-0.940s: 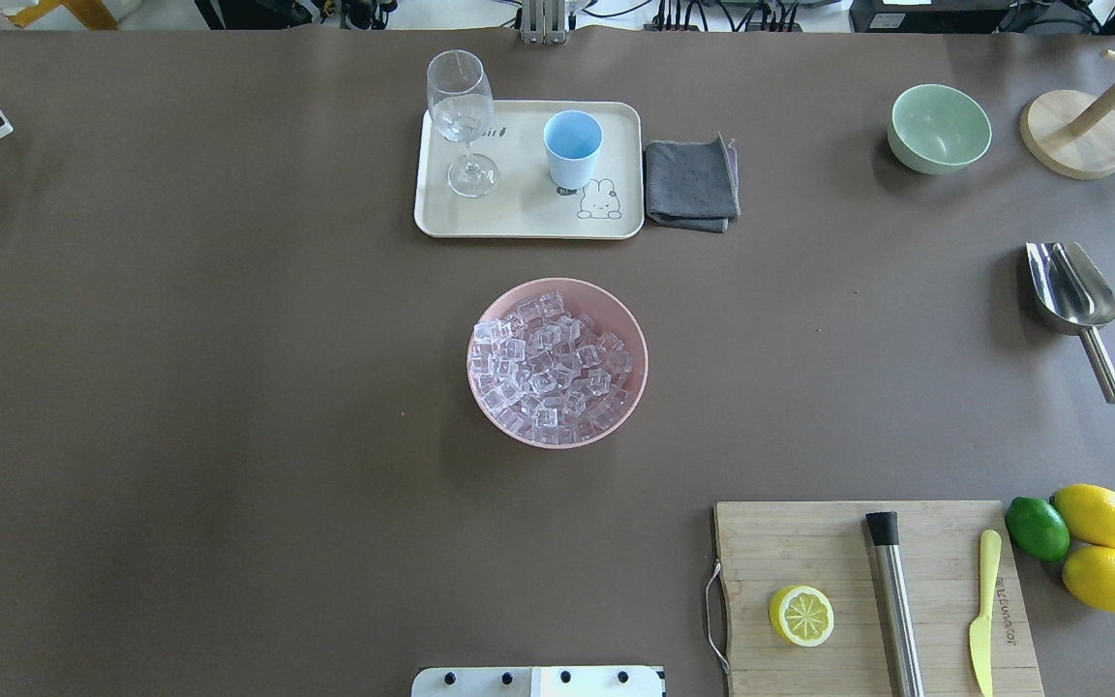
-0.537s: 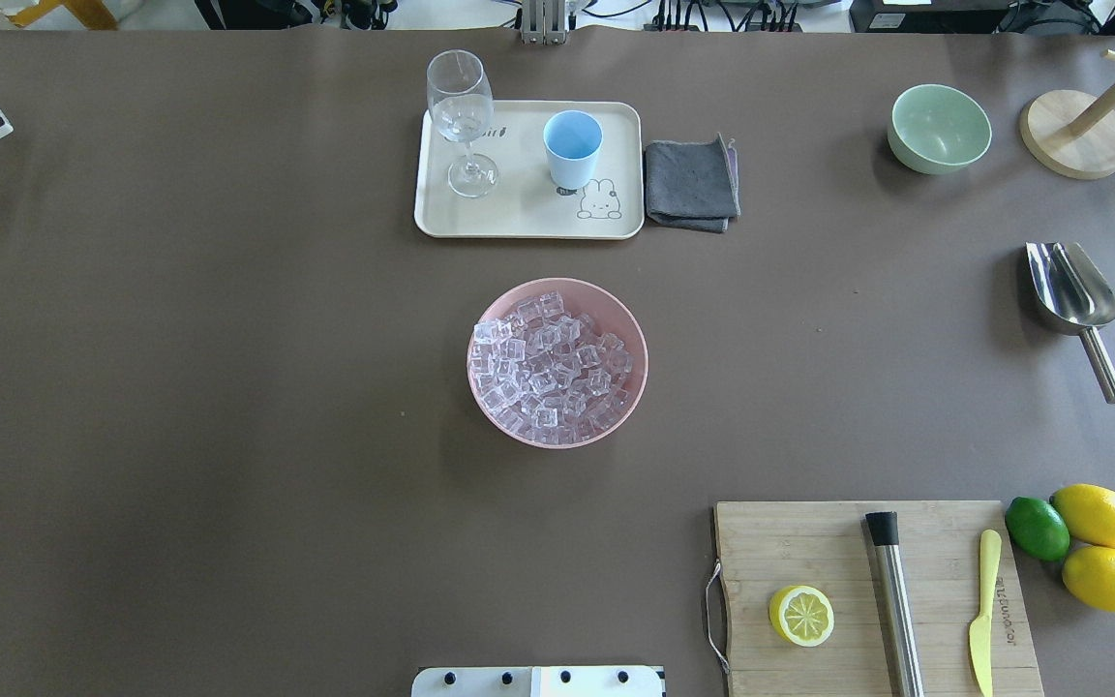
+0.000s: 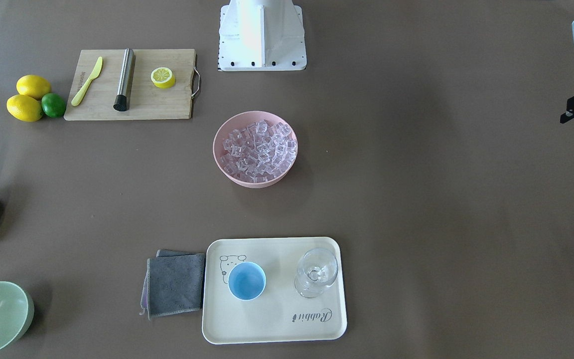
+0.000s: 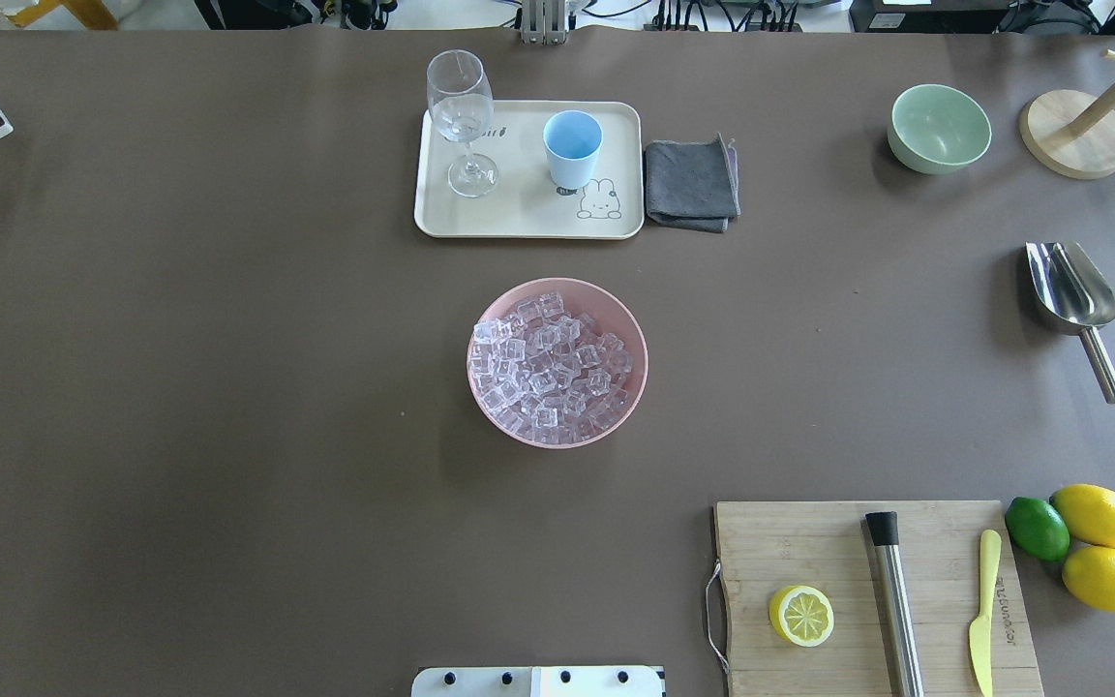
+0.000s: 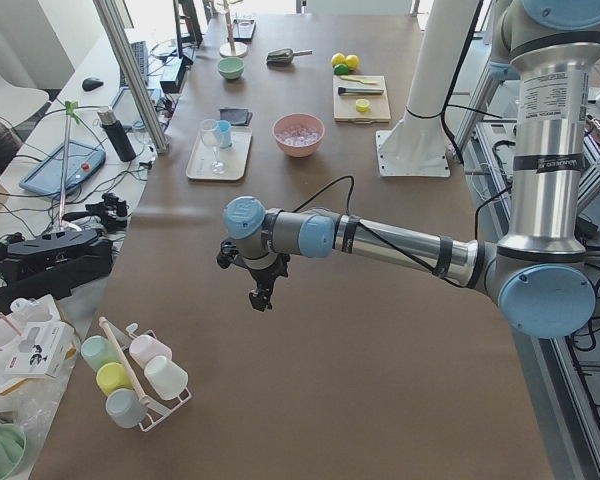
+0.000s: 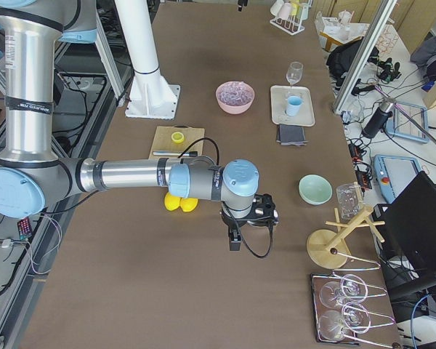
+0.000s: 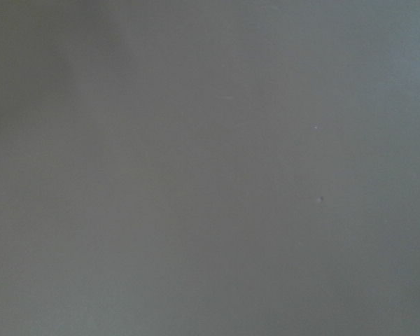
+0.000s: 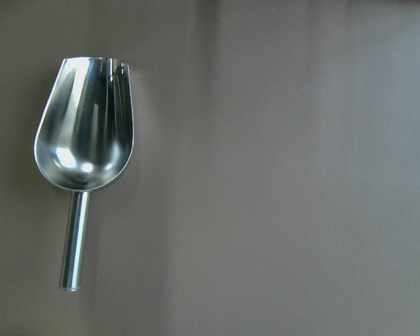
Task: Put ice in cup with scoop
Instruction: 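Move the right gripper down over the steel scoop's handle while the left arm rises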
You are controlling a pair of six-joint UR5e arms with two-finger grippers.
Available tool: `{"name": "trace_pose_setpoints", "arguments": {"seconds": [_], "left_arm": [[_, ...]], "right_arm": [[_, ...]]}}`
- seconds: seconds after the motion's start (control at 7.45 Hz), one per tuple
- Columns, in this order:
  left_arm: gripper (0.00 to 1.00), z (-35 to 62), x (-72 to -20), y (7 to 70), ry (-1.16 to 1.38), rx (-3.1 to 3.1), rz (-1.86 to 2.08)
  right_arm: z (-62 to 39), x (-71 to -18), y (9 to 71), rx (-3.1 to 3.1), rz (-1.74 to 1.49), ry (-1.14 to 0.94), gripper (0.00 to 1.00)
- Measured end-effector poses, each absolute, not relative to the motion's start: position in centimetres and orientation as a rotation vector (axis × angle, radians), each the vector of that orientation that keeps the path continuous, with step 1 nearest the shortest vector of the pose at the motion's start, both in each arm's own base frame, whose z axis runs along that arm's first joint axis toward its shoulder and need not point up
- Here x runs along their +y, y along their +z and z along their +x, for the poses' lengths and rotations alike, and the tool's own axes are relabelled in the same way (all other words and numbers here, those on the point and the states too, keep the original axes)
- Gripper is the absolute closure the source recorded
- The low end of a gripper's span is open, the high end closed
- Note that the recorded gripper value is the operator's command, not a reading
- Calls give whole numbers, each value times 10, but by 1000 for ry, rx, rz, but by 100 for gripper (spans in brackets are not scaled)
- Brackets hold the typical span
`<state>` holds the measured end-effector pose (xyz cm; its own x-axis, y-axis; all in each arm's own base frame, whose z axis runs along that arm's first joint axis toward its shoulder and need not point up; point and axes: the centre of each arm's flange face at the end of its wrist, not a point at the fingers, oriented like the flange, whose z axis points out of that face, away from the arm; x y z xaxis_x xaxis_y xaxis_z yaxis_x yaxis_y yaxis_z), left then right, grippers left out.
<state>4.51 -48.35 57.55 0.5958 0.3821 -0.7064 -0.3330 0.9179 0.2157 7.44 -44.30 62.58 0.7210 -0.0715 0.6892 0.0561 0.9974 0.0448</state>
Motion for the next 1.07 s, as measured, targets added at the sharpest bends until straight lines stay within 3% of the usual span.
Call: {"name": "trace_pose_setpoints", "arguments": {"seconds": [0.4, 1.07], "left_arm": [[1, 160, -473, 541, 730, 876, 213], [1, 263, -465, 454, 1018, 1007, 417]], "right_arm": [[75, -444, 626, -760, 21, -68, 0], [66, -450, 613, -767, 1, 5, 0]]}}
